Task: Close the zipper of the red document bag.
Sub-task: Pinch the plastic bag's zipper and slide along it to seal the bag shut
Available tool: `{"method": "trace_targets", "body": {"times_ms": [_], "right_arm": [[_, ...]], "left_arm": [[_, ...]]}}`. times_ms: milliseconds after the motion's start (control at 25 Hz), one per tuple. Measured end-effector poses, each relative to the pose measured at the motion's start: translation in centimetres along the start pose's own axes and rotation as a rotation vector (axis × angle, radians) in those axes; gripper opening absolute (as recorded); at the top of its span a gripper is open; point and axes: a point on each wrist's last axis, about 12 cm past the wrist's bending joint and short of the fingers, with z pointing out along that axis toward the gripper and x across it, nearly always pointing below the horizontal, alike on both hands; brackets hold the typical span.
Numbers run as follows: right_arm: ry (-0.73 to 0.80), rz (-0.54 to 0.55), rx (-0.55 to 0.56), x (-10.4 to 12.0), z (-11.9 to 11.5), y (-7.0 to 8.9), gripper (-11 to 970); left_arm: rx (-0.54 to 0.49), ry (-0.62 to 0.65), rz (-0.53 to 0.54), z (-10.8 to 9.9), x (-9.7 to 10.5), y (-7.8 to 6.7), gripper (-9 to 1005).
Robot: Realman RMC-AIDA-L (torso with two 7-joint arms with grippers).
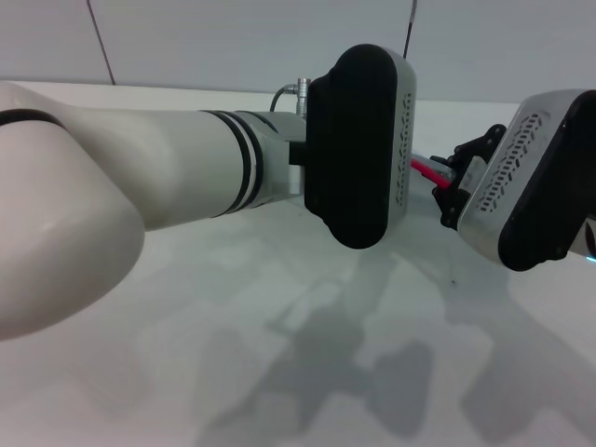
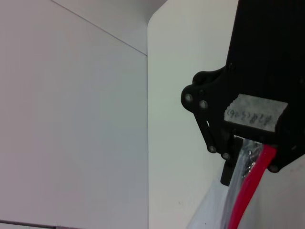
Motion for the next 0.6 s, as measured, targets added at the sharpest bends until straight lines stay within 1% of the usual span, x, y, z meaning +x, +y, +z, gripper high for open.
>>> {"method": "trace_targets", "body": {"times_ms": [240, 440, 600], "right_arm": [[-0.01, -0.004, 0.002, -0.26, -0.2, 0.08, 50], [-0.012, -0.005, 0.004, -0.28, -0.34, 0.07, 50], [-0.012, -0.005, 0.004, -0.27, -0.34, 0.07, 50]], "left_arm": [[-0.001, 0.001, -0.003, 0.15, 0.11, -0.07, 479], [-0.003, -0.001, -0.003, 0.16, 0.07, -0.04, 384], [-0.005, -0.003, -0.002, 0.16, 0.04, -0.01, 338]]}}
